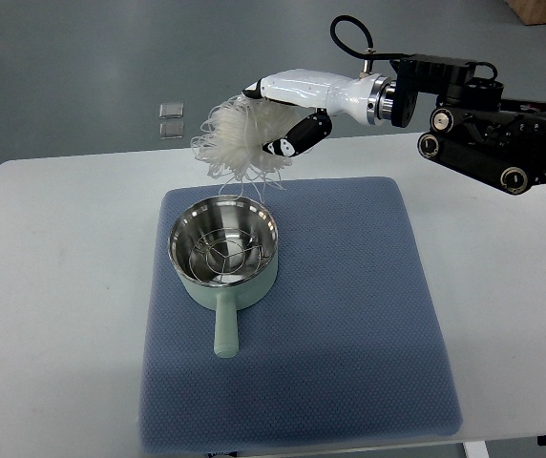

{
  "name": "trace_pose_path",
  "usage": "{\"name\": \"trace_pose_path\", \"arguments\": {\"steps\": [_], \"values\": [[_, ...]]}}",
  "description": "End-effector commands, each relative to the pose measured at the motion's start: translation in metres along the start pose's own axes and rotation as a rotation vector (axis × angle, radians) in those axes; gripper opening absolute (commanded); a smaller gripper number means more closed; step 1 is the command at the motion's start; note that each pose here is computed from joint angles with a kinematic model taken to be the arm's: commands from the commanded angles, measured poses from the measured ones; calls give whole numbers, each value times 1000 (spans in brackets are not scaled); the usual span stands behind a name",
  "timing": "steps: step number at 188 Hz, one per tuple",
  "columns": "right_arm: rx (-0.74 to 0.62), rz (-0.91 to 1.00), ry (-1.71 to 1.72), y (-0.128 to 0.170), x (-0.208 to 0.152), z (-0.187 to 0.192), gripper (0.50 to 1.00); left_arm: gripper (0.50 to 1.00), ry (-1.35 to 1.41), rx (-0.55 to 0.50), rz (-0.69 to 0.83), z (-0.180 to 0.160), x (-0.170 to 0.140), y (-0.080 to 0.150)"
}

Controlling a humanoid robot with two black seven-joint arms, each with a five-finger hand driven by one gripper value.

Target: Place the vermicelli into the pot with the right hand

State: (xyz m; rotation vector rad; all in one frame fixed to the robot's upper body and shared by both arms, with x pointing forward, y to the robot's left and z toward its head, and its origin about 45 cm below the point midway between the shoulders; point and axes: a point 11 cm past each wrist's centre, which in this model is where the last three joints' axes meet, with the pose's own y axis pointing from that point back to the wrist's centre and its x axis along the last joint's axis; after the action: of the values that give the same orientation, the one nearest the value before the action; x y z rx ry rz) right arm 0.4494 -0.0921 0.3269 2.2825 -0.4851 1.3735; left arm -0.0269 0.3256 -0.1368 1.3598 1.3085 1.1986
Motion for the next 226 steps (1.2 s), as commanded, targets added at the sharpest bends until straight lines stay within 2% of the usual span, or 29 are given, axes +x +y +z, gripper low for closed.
{"name": "trace_pose_path", "arguments": {"steps": [1, 48, 49, 50, 51, 52, 53, 54, 55, 56, 57, 58, 59, 60, 61, 75, 83, 130, 154, 182, 226], "values": [[73, -23, -30, -18, -16, -21, 500, 1000, 1, 0, -1, 0, 0, 0], [86, -85, -91, -25, -67, -22, 500, 1000, 2, 1, 0, -1, 0, 0], [85, -85, -93, -25, -68, -21, 533, 1000, 1, 0, -1, 0, 0, 0], [85, -85, -93, -25, -68, -21, 533, 1000, 1, 0, -1, 0, 0, 0], [86, -88, -94, -24, -70, -21, 574, 1000, 2, 1, 0, -1, 0, 0], [86, -88, -94, -24, -70, -21, 574, 1000, 2, 1, 0, -1, 0, 0], [83, -90, -94, -24, -71, -20, 616, 1000, 2, 1, 0, -1, 0, 0], [83, -90, -94, -24, -71, -20, 617, 1000, 2, 1, 0, -1, 0, 0], [83, -90, -96, -24, -71, -20, 655, 1000, 2, 1, 0, -1, 0, 0], [83, -90, -96, -24, -71, -20, 656, 1000, 2, 1, 0, -1, 0, 0], [83, -90, -100, -24, -72, -20, 686, 1000, 2, 1, 0, -1, 0, 0], [83, -90, -100, -24, -72, -20, 686, 1000, 2, 1, 0, -1, 0, 0], [82, -90, -101, -24, -73, -19, 717, 1000, 2, 1, 0, -1, 0, 0], [82, -90, -101, -24, -73, -19, 717, 1000, 2, 1, 0, -1, 0, 0], [81, -91, -102, -23, -74, -19, 741, 1000, 2, 1, -1, -1, 0, 0], [80, -90, -108, -20, -75, -16, 854, 1000, 0, 2, -1, -1, 0, 0], [85, -86, -108, -19, -73, -15, 889, 1000, 0, 2, -1, -1, 0, 0], [63, -46, -117, -5, -60, -1, 897, 1000, 0, 2, -1, -1, 0, 0], [17, 101, -178, 5, -45, 16, 895, 1000, 0, 0, -1, 0, 0, 0], [-120, 325, -363, 36, -48, 66, 893, 1000, 0, 2, -1, -1, 0, 0], [-400, 720, -880, 102, -97, 137, 891, 1000, -1, 0, 1, 0, 0, 0]]}}
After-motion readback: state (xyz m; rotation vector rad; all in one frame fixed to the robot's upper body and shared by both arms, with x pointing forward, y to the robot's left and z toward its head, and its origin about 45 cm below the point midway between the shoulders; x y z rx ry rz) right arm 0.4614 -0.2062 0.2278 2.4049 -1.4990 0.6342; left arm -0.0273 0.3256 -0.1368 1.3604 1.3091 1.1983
